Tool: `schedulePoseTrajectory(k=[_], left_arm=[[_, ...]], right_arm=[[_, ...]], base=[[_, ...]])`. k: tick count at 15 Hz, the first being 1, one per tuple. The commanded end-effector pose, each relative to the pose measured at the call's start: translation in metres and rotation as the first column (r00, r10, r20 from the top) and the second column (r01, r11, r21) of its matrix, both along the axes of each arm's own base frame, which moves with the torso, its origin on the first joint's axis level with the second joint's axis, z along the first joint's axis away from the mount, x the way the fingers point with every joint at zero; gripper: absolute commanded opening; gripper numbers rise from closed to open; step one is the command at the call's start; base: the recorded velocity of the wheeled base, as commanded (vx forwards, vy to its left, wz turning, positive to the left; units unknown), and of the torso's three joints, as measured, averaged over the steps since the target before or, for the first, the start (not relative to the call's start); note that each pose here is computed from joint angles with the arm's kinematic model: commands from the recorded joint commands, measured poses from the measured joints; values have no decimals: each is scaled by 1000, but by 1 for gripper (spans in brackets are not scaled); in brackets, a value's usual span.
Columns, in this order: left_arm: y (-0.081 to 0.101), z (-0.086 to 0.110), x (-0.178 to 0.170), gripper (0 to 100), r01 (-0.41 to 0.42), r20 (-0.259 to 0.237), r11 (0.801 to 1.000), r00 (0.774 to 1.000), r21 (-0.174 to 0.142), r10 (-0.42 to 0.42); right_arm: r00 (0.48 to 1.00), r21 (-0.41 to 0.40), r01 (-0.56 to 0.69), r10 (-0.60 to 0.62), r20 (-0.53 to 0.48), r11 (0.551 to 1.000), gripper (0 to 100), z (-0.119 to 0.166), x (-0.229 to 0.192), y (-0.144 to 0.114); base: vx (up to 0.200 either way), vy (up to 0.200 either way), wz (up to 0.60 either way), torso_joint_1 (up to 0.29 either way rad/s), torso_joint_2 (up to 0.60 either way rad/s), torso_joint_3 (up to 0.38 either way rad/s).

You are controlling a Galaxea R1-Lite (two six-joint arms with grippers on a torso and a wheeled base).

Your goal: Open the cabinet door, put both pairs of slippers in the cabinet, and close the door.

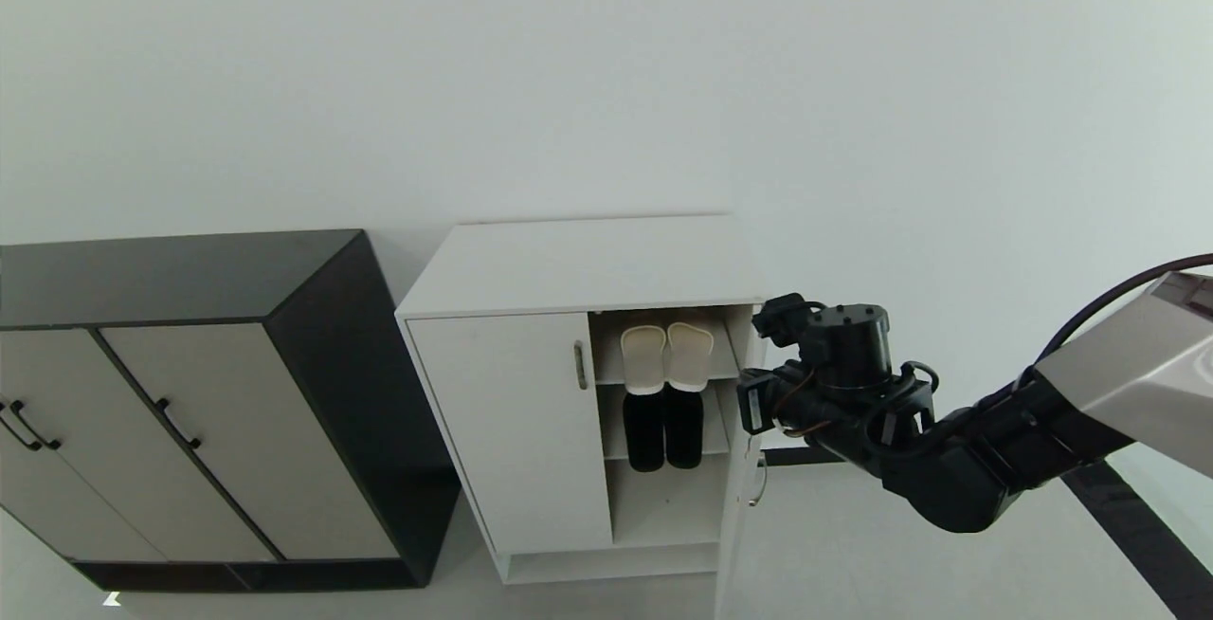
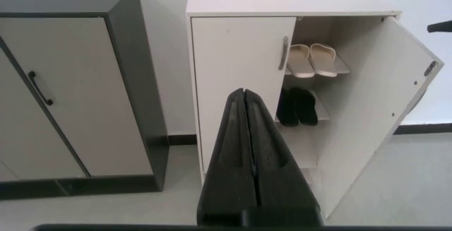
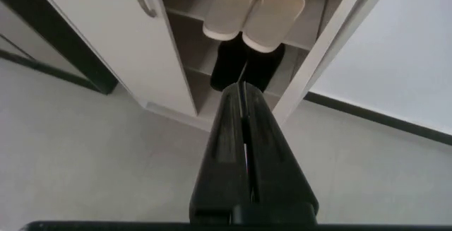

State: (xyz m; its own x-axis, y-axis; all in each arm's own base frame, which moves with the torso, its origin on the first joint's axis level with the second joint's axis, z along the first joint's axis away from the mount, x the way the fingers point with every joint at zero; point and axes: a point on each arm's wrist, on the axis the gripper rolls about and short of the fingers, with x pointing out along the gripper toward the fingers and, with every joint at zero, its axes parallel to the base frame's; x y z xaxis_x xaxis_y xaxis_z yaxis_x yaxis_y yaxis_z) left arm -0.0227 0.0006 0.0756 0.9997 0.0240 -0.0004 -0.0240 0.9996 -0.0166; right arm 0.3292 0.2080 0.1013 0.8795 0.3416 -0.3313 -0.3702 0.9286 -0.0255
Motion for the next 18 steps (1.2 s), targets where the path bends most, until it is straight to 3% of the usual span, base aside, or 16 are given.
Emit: schedulePoseTrajectory(k=[1, 9, 18], left_arm=[[0, 0, 0, 0, -1, 0, 1000, 1000, 0, 1], [0, 0, 0, 0, -1, 0, 1000, 1000, 0, 1], [0, 0, 0, 0, -1, 0, 1000, 1000, 0, 1]], right_arm=[[1000, -16, 19, -19, -19, 1000, 0, -8, 6, -5], [993, -149, 72, -85, -78, 986, 0, -19, 9, -20], [991, -173, 58, -78, -112, 983, 0, -36, 10, -15]], base=[[0, 0, 0, 0, 0, 0], [0, 0, 0, 0, 0, 0], [0, 0, 0, 0, 0, 0]])
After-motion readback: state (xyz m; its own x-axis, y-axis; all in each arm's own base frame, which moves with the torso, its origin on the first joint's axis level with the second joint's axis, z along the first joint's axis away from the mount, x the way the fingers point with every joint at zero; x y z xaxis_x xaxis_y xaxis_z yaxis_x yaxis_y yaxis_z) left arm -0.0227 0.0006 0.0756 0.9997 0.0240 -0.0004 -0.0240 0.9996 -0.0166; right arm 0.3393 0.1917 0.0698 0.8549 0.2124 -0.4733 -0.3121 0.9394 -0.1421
